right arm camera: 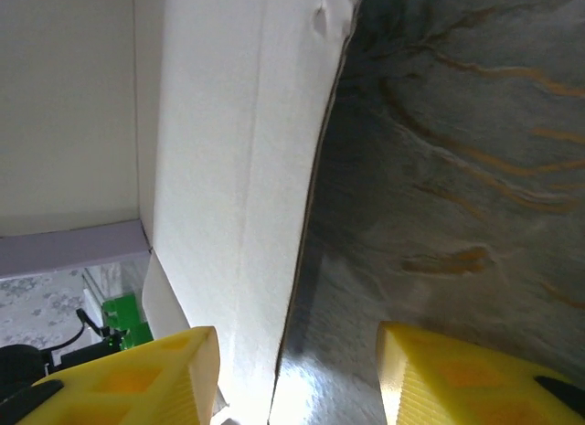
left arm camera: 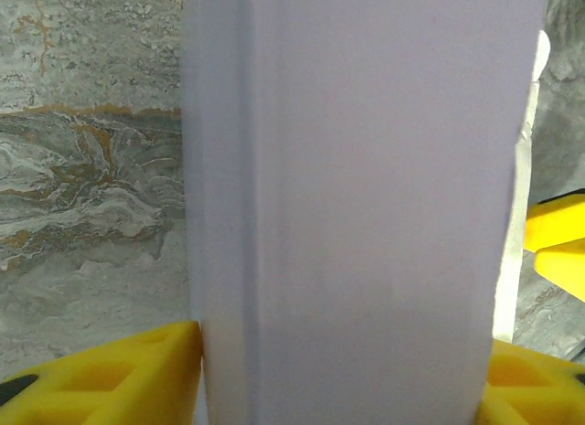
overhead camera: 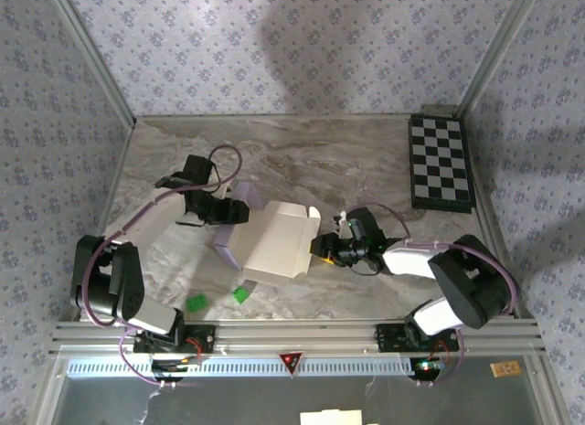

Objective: Fold the paper box

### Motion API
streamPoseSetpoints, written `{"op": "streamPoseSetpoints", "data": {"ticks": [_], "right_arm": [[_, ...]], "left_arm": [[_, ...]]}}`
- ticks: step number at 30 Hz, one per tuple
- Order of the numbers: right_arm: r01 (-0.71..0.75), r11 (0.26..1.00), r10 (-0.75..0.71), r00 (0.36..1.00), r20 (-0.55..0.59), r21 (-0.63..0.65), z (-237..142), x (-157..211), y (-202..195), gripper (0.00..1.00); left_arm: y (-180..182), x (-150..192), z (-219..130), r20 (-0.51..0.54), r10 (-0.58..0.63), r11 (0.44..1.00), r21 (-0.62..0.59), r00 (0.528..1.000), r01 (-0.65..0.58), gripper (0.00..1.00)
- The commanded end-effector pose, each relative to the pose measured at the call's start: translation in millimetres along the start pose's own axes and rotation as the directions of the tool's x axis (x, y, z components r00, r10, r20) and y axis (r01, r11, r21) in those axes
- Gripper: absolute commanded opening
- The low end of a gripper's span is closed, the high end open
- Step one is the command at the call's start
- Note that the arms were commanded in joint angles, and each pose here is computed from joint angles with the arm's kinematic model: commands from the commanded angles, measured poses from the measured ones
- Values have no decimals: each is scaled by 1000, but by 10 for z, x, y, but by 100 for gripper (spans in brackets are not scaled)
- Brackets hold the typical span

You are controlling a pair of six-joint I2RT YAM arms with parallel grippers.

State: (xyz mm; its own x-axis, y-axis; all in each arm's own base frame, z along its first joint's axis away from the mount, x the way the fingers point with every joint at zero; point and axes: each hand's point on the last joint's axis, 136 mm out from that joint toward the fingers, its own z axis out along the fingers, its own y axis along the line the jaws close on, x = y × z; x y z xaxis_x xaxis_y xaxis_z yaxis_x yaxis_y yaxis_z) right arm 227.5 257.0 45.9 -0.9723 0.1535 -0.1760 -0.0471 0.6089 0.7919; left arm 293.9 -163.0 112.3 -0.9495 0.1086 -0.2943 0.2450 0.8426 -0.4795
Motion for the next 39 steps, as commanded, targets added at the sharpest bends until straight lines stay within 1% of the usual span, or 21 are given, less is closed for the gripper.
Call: {"op": "streamPoseSetpoints", "data": {"ticks": [1,5,8,12,17,20,21,24,26,29,32,36,38,39], "right_arm": [[5,998,-5,1000,-6,-68,53,-8,106,48],[8,995,-9,1000,-10,-102,83,-15,167,45],[8,994,-10,1000,-13,-112,104,-14,195,41],[6,994,-7,1000,-5,-105,102,-35,199,31],[20,998,-20,1000,4,-66,50,-56,199,19],[50,998,-50,999,12,-22,-45,-88,236,12],[70,998,-70,997,11,3,-89,-96,239,10],[120,987,-120,993,-4,106,-285,-127,244,6],[170,970,-169,985,-19,173,-440,-163,258,4],[278,926,-273,960,-57,255,-689,-230,333,3],[346,880,-319,938,-136,324,-946,-228,396,0],[507,766,-456,862,-222,395,-1251,-340,540,0],[580,693,-510,814,-278,428,-1380,-388,574,0],[621,642,-548,782,-296,450,-1459,-465,635,0]], "left_arm": [[-96,-31,-64,26,-4,998,62,1000,2,58],[-103,-37,-67,31,-15,996,84,999,13,58],[-102,-35,-65,32,-23,995,93,999,20,58],[-90,-28,-60,34,-31,995,97,999,28,58],[-103,-57,-110,53,-32,995,99,998,26,58],[-117,-125,-225,104,-28,996,83,994,19,63],[-117,-150,-279,126,-26,997,72,992,16,67],[-144,-232,-473,197,-12,999,48,980,2,77],[-153,-294,-629,253,-3,1000,23,967,-3,79],[-176,-358,-866,334,23,1000,-18,942,-18,82],[-198,-387,-1070,393,52,998,-59,918,-31,84],[-202,-377,-1236,438,82,994,-103,895,-41,86],[-200,-372,-1273,449,88,993,-112,889,-42,86],[-202,-368,-1279,451,89,993,-112,888,-42,86]]}}
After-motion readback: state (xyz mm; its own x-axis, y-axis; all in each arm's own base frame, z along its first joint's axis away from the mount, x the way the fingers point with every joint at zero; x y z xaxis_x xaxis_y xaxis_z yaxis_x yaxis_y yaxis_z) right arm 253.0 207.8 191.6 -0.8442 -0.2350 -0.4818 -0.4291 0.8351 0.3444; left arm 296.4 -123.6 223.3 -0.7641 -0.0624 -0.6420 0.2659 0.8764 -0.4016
